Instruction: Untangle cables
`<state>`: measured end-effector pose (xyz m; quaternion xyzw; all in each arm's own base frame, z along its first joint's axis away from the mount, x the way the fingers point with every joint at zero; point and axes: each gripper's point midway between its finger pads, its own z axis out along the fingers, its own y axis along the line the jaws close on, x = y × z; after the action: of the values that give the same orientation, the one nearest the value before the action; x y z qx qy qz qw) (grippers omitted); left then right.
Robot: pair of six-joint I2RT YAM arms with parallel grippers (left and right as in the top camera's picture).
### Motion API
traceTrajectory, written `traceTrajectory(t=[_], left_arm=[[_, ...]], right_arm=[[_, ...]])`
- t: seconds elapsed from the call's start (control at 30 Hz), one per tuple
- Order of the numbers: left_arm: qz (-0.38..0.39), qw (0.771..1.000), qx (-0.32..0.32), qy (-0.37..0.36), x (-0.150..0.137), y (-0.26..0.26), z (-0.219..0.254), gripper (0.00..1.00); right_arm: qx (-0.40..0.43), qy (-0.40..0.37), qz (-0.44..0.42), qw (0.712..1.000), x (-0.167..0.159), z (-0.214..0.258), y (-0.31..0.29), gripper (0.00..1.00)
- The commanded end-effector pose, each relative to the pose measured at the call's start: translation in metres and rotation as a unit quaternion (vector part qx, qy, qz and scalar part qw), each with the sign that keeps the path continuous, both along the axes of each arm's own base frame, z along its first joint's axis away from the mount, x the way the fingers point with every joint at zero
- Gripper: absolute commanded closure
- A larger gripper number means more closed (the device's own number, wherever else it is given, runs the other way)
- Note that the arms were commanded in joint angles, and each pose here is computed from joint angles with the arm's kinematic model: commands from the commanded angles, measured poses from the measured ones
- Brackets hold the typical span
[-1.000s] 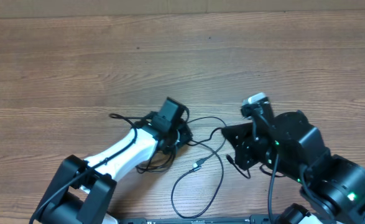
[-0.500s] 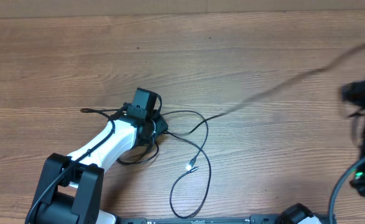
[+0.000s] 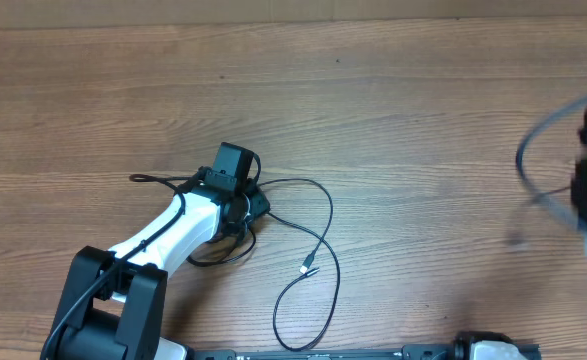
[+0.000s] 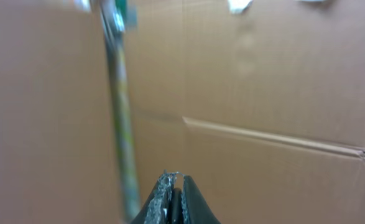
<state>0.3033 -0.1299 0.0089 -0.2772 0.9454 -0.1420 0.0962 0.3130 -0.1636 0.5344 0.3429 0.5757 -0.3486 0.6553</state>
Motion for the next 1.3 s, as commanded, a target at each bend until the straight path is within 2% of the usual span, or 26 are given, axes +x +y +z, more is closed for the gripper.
traceTrajectory(t=[0.0, 0.1, 0.3, 0.37, 0.5, 0.53, 0.57, 0.6, 0.63, 0.7, 0.8, 0.87, 0.9, 0.97, 1.0, 1.13, 1.27], left_arm=[[-0.009, 1.0, 0.012, -0.001, 0.0, 0.002, -0.001, 0.58], [-0.009, 1.0, 0.013, 0.002, -0.001, 0.003, -0.001, 0.57], [-0.009, 1.0, 0.014, 0.003, -0.001, 0.003, -0.001, 0.51], [-0.009, 1.0, 0.014, 0.003, -0.002, 0.003, -0.001, 0.5], [-0.009, 1.0, 0.016, 0.01, -0.005, 0.004, -0.002, 0.5], [-0.009, 1.0, 0.016, 0.011, -0.005, 0.004, -0.002, 0.5], [-0.009, 1.0, 0.017, 0.012, -0.006, 0.004, -0.003, 0.49], [-0.009, 1.0, 0.017, 0.012, -0.006, 0.004, -0.003, 0.48], [-0.009, 1.0, 0.017, 0.011, -0.006, 0.004, -0.003, 0.46], [-0.009, 1.0, 0.016, 0.011, -0.005, 0.004, -0.002, 0.44], [-0.013, 1.0, 0.006, 0.014, -0.007, 0.0, -0.002, 0.48], [-0.05, 0.999, -0.009, 0.008, -0.007, -0.008, 0.001, 0.49], [-0.076, 0.997, -0.013, -0.004, -0.003, -0.012, 0.004, 0.58], [-0.135, 0.99, -0.03, -0.036, 0.005, -0.023, 0.018, 0.87], [-0.157, 0.985, -0.046, -0.052, 0.011, -0.032, 0.029, 0.96], [-0.224, 0.961, -0.098, -0.132, 0.039, -0.063, 0.087, 0.96], [-0.238, 0.945, -0.114, -0.193, 0.06, -0.078, 0.146, 0.96]], right_arm=[[0.0, 0.121, 0.006, 0.993, 0.052, -0.058, -0.031, 0.96], [0.041, 0.223, 0.032, 0.973, 0.089, -0.131, -0.047, 0.96], [0.182, 0.295, 0.048, 0.937, 0.115, -0.258, -0.08, 0.96], [0.217, 0.314, 0.038, 0.923, 0.111, -0.29, -0.094, 0.96], [0.289, 0.321, -0.021, 0.902, 0.081, -0.335, -0.135, 0.96], [0.304, 0.318, -0.021, 0.898, 0.075, -0.34, -0.141, 0.94], [0.322, 0.315, -0.014, 0.892, 0.07, -0.347, -0.147, 0.87], [0.342, 0.311, -0.003, 0.887, 0.065, -0.352, -0.151, 0.75], [0.361, 0.307, 0.007, 0.881, 0.059, -0.356, -0.155, 0.55], [0.397, 0.298, 0.026, 0.868, 0.048, -0.364, -0.158, 0.0], [0.434, 0.301, 0.04, 0.848, 0.034, -0.37, -0.152, 0.0], [0.445, 0.287, 0.033, 0.848, 0.029, -0.363, -0.148, 0.0], [0.448, 0.275, 0.033, 0.85, 0.03, -0.357, -0.145, 0.0], [0.448, 0.25, 0.048, 0.857, 0.035, -0.339, -0.134, 0.0], [0.444, 0.237, 0.063, 0.862, 0.038, -0.325, -0.125, 0.0], [0.43, 0.189, 0.124, 0.874, 0.047, -0.274, -0.086, 0.0], [0.414, 0.163, 0.177, 0.878, 0.038, -0.228, -0.037, 0.0]])
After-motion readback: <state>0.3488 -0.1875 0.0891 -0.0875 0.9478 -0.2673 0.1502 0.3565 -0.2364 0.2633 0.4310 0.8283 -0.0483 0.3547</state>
